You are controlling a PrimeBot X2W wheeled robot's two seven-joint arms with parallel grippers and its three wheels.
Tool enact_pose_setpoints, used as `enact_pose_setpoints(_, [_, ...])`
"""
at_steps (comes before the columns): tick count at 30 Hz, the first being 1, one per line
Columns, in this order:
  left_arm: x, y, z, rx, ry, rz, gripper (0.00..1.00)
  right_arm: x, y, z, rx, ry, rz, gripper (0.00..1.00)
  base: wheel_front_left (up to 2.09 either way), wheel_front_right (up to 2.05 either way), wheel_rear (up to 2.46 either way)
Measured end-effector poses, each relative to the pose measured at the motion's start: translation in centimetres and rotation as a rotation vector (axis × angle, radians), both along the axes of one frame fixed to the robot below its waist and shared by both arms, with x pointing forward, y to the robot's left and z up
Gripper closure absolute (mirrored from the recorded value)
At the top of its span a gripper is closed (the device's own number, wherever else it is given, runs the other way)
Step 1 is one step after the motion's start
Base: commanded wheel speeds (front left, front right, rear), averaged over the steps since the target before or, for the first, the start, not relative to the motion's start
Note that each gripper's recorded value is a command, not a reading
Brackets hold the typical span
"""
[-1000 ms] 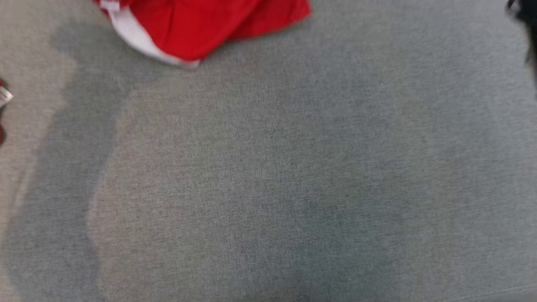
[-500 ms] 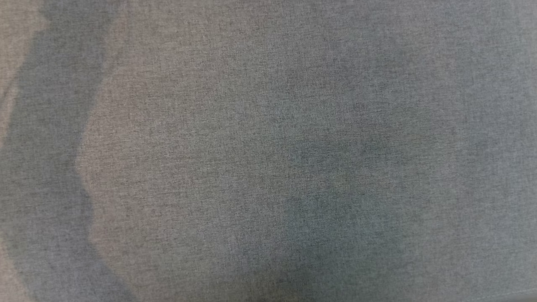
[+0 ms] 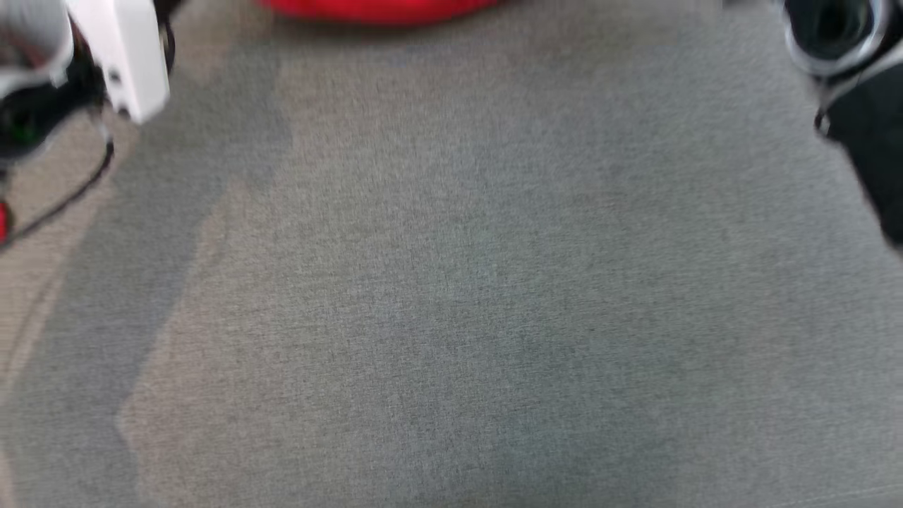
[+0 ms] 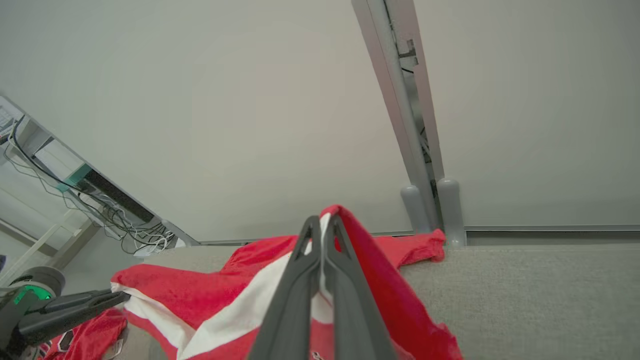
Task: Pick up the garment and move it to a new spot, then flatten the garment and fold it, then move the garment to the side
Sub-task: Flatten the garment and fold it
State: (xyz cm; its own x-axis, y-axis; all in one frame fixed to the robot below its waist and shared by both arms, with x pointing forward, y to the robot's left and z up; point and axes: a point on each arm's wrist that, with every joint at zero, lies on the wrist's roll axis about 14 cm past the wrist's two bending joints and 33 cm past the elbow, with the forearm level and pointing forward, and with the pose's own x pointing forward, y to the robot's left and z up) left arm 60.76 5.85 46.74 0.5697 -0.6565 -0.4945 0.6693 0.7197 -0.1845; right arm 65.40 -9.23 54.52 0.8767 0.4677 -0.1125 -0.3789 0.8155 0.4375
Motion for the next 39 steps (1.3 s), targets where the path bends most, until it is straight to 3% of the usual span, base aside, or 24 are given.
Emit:
enact_pose_setpoints(5, [-6.0, 1.0, -0.9, 0.047, 0.119, -0.045, 1.00, -6.2, -1.2, -4.7, -0.091, 0.227, 0.064, 1.00, 0.00, 0.00, 0.00])
enact_pose_setpoints(8, [-8.6, 1.2, -1.1, 0.057, 0.189, -0.060, 1.00, -8.6, -1.5, -5.6, -0.112, 0.289, 0.092, 1.00, 0.00, 0.00, 0.00])
enact_pose_setpoints(24, [-26.7, 2.3, 2.5, 0.078, 0.445, -0.220, 1.00, -24.5, -5.5, -4.1, -0.153, 0.435, 0.203, 1.00, 0.00, 0.00, 0.00])
enact_pose_setpoints(32, [-28.7, 3.1, 2.6, 0.055, 0.483, -0.220, 1.00, -26.2, -5.1, -3.9, -0.148, 0.441, 0.255, 1.00, 0.00, 0.00, 0.00])
enact_pose_setpoints(39, [-27.2, 3.2, 2.1, 0.088, 0.568, -0.212, 1.00, -23.1, -4.4, -3.4, -0.168, 0.482, 0.281, 1.00, 0.00, 0.00, 0.00])
